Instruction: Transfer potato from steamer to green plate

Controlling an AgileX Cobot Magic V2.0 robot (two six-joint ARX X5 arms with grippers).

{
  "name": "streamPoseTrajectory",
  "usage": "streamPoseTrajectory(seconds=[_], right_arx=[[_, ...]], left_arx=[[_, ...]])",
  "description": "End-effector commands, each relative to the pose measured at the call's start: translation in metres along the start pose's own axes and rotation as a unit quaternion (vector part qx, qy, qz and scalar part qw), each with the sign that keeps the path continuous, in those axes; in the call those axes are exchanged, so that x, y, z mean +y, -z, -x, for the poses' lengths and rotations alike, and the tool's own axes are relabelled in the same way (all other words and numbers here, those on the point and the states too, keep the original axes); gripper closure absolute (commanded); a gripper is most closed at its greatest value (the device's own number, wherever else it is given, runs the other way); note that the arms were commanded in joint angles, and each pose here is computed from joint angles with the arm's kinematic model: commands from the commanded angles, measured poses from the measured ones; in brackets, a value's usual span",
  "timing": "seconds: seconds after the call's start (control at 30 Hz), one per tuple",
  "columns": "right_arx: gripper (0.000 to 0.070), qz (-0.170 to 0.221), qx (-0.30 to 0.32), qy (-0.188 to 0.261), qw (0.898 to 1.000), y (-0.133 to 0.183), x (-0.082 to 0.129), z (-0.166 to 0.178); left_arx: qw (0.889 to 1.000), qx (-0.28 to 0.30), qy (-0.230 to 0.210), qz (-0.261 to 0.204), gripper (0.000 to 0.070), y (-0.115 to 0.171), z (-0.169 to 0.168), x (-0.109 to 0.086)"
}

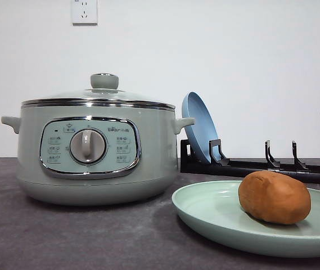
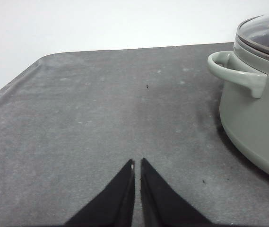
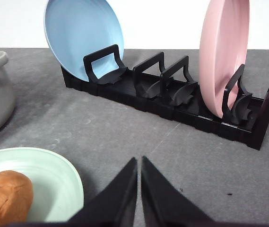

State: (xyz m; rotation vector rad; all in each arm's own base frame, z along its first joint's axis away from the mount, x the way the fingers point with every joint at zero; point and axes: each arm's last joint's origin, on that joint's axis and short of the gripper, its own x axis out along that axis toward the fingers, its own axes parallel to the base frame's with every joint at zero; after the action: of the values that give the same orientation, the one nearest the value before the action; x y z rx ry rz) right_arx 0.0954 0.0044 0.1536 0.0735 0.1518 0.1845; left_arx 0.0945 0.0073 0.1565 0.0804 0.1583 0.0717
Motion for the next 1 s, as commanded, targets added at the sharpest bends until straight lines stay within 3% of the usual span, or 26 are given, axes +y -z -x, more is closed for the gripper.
streamPoseTrajectory(seconds=[0.0, 0.97], right_arx=[[0.07, -0.007, 0.001, 0.001, 1.0, 0.0013, -0.0002, -0.0004], [0.07, -0.007, 0.001, 0.001, 1.0, 0.0013, -0.0002, -0.0004]], left_arx=[[1.0, 0.013, -0.001, 0.005, 0.0685, 0.0072, -0.0019, -0.0003], [1.0, 0.013, -0.001, 0.005, 0.0685, 0.0072, -0.0019, -0.0003]])
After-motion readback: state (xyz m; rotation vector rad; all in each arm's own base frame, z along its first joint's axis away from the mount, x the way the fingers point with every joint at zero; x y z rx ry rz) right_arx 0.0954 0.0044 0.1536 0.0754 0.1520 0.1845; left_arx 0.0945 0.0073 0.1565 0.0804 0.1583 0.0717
